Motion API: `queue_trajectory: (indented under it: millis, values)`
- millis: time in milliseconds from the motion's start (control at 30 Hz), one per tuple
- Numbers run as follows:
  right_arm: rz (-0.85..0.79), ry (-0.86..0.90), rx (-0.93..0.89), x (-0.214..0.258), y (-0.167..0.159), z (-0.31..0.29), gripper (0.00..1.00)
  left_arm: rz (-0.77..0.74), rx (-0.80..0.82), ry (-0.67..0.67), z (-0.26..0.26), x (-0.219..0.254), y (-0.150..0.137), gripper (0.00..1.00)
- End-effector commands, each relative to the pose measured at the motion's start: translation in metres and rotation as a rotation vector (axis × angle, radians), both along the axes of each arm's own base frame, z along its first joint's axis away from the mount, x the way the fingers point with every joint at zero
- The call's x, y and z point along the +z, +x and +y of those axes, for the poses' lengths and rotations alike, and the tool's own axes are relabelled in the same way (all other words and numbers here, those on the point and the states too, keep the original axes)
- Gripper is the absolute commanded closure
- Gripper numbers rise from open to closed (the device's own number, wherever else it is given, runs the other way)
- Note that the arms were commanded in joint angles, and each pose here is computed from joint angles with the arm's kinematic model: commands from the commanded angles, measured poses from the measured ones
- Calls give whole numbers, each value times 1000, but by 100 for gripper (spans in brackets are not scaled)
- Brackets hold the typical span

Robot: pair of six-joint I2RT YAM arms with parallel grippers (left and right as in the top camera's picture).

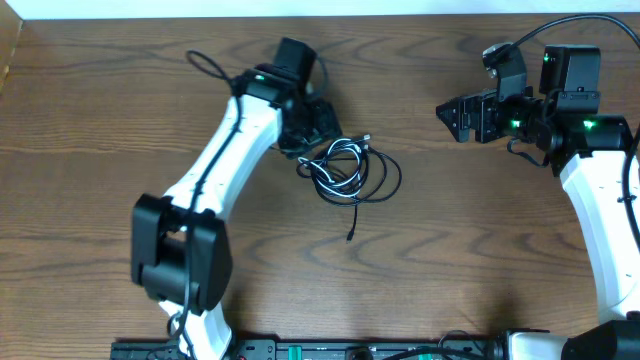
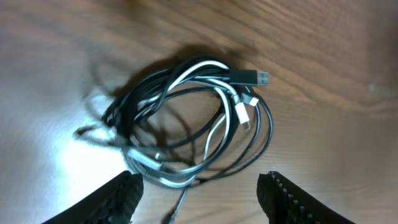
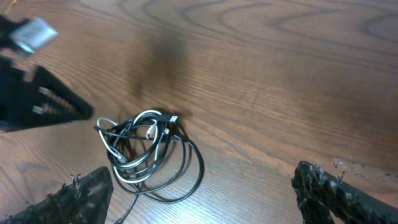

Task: Untangle cables
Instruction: 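Move the left gripper forward and down onto the cable bundle, then grasp a black cable with the left gripper and lift it upward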

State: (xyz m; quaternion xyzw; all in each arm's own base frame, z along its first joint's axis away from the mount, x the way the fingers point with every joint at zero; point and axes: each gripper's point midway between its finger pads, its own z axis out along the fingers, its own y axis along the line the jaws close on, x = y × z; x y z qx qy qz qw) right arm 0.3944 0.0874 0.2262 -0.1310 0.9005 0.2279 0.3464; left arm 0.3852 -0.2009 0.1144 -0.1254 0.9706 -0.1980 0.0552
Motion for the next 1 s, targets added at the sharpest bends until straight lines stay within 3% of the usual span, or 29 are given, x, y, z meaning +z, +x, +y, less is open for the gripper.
queue_trajectory:
  millis: [0,100,300,500,600,800,967]
  values:
    - [-6,6,-17,5,4,-4,10,-100,-270,79,-6,-15,6,34]
    - [-6,6,-17,5,4,-4,10,-116,-418,130,-4,-36,7,35]
    - [11,7,-7,2,1,1,10,-90,-563,158,-2,-66,2,37]
    - [27,7,-6,0,-2,1,10,-113,-650,168,-2,-68,1,57]
    - [39,18,-17,0,-2,2,10,-109,-675,171,0,-71,-2,62]
    - [46,21,-22,-2,-2,2,9,-112,-732,176,1,-73,-7,62]
    - [69,26,-28,-8,-1,2,9,-134,-747,177,2,-60,-7,51]
